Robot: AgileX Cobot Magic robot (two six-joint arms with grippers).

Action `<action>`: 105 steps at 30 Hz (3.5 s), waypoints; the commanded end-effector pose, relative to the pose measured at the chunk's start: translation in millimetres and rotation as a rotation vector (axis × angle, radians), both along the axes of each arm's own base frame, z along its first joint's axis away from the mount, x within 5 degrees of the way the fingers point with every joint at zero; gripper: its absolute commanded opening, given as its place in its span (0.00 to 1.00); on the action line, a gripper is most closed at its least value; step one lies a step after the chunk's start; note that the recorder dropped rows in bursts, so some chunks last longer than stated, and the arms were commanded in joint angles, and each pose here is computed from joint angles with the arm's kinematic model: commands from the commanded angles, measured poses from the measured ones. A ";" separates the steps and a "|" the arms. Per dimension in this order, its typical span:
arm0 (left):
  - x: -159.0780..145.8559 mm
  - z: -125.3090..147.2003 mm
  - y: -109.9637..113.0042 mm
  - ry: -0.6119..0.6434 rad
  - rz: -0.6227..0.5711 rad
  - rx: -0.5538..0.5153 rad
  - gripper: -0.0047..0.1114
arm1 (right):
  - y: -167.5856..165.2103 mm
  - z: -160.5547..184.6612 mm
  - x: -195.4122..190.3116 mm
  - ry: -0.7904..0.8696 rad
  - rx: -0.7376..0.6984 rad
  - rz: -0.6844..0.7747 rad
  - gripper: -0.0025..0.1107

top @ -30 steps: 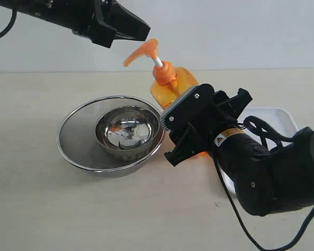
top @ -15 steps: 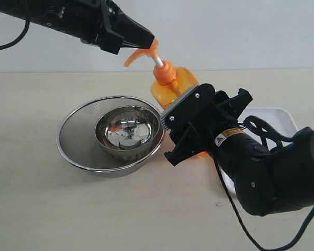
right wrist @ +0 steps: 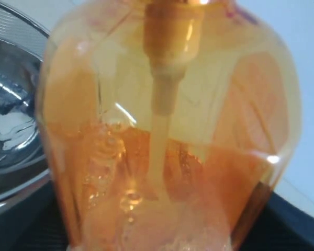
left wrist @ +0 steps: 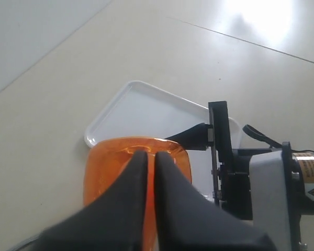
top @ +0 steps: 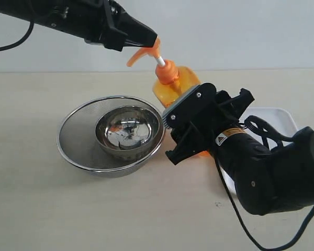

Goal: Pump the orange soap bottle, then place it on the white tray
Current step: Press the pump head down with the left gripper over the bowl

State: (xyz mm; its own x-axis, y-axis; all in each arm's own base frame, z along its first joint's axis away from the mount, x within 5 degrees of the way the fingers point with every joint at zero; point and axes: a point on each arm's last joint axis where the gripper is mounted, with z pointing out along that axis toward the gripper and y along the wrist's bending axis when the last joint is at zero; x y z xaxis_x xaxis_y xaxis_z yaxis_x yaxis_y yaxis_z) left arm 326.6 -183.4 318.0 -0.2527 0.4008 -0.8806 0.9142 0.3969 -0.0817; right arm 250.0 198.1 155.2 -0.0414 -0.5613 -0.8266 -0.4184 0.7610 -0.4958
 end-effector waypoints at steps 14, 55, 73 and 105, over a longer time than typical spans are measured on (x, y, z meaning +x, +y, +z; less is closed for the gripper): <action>5.1 -26.5 -2.6 0.051 -0.055 0.068 0.08 | 2.9 5.5 0.8 -0.046 0.009 0.026 0.06; 3.4 -26.9 -3.0 0.068 -0.069 0.066 0.08 | 4.7 5.3 0.1 -0.041 0.014 0.046 0.06; 4.5 -29.9 -3.4 0.083 -0.064 0.066 0.08 | 5.6 5.5 -0.3 -0.046 0.010 0.059 0.06; -13.1 24.8 28.0 -0.067 0.024 0.071 0.08 | 5.7 5.4 -0.4 -0.036 0.031 0.055 0.06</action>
